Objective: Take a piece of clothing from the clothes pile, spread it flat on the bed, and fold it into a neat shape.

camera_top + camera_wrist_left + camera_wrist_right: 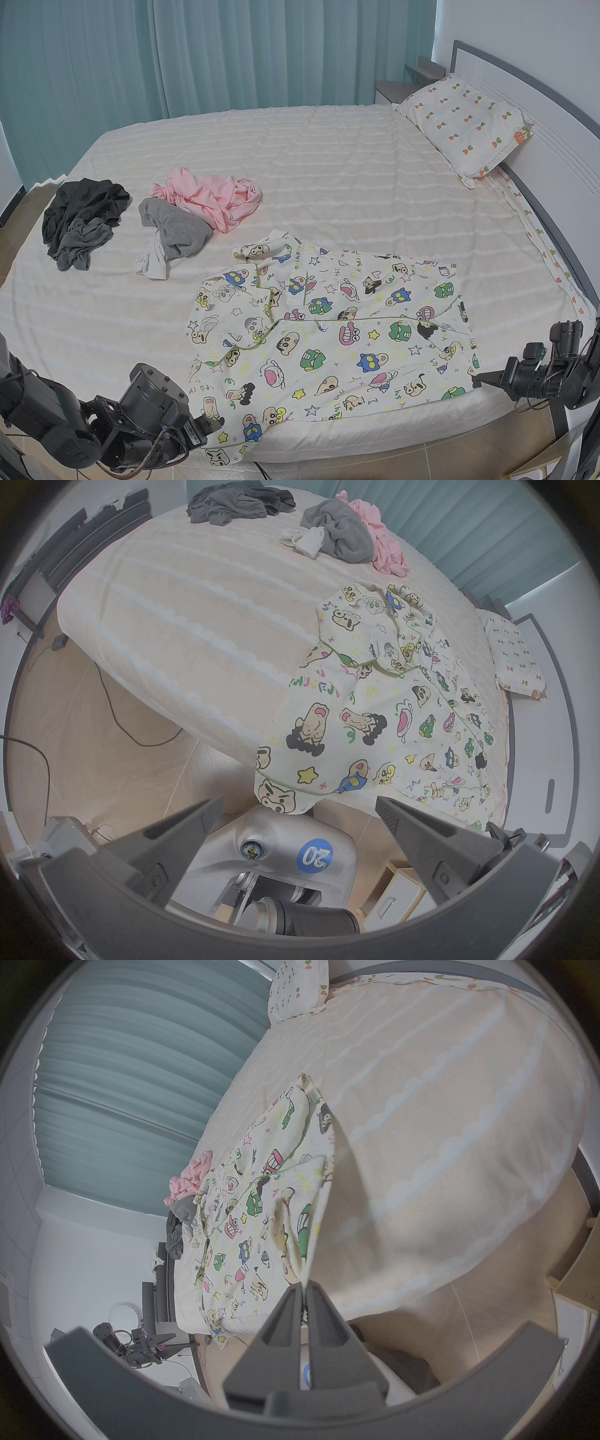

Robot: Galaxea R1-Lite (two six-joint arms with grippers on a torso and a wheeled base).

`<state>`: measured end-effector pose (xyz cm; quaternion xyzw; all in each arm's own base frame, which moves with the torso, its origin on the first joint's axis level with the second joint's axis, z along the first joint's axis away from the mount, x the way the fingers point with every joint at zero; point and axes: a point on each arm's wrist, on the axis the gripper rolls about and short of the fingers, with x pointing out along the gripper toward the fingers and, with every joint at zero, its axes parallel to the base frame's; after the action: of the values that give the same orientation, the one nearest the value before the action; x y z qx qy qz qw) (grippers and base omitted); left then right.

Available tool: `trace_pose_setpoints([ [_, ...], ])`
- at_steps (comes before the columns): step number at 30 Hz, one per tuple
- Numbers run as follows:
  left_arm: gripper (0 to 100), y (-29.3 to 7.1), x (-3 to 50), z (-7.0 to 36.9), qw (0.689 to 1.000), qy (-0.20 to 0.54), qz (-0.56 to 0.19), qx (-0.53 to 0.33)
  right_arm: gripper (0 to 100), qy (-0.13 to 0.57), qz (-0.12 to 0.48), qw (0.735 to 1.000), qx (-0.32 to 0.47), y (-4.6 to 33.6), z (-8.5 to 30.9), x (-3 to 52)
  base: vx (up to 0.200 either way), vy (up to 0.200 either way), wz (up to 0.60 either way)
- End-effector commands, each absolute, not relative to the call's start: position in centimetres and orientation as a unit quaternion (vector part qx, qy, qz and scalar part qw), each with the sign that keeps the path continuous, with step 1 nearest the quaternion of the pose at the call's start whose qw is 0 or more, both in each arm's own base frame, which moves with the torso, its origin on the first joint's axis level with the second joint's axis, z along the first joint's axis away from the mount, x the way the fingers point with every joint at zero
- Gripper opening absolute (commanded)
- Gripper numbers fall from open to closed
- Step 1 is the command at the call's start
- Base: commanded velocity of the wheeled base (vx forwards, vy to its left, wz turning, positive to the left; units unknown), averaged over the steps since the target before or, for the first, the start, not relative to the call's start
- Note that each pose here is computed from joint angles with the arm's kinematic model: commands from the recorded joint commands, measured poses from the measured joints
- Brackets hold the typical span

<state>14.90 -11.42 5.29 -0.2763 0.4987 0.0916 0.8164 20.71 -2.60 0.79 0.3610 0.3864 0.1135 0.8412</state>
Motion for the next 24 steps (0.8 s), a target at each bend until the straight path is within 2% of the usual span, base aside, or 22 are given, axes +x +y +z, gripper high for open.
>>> trace_pose_setpoints([
  [1, 100, -11.1, 15.2, 4.7, 0.814, 0.506, 0.103, -0.266, 0, 0.392, 0.103, 0.838, 0.366, -2.9, 0.2, 20.6, 0.0, 0.0, 0.0],
  [3, 100, -10.8, 15.5, 4.7, 0.817, 0.503, 0.104, -0.261, 0, 0.392, 0.103, 0.837, 0.367, -2.9, 0.2, 20.5, 0.0, 0.0, 0.0],
  [5, 100, -9.8, 16.5, 5.3, 0.836, 0.474, 0.095, -0.26, 0, 0.394, 0.105, 0.838, 0.363, -2.9, 0.2, 20.2, 0.0, 0.0, 0.0],
  [6, 100, -9.2, 17.0, 6.0, 0.845, 0.454, 0.091, -0.269, 100, 0.394, 0.106, 0.839, 0.36, -2.9, 0.1, 20.1, 0.0, 0.0, 0.0],
  [11, 100, -7.7, 18.1, 7.0, 0.858, 0.418, 0.094, -0.284, 100, 0.391, 0.101, 0.843, 0.355, -3.2, 0.1, 20.0, 0.0, 0.0, 0.0],
  [12, 100, -6.2, 19.6, 7.8, 0.866, 0.391, 0.109, -0.292, 100, 0.383, 0.087, 0.848, 0.356, -4.1, 0.0, 20.0, 0.0, 0.0, 0.0],
  [17, 100, -4.9, 21.6, 9.2, 0.868, 0.361, 0.107, -0.323, 100, 0.378, 0.089, 0.852, 0.352, -4.4, 0.1, 20.0, 0.0, 0.0, 0.0],
  [24, 100, -4.4, 26.0, 12.1, 0.867, 0.323, 0.052, -0.376, 100, 0.33, 0.108, 0.874, 0.339, -5.0, 1.0, 22.0, 0.0, 0.0, 0.0],
])
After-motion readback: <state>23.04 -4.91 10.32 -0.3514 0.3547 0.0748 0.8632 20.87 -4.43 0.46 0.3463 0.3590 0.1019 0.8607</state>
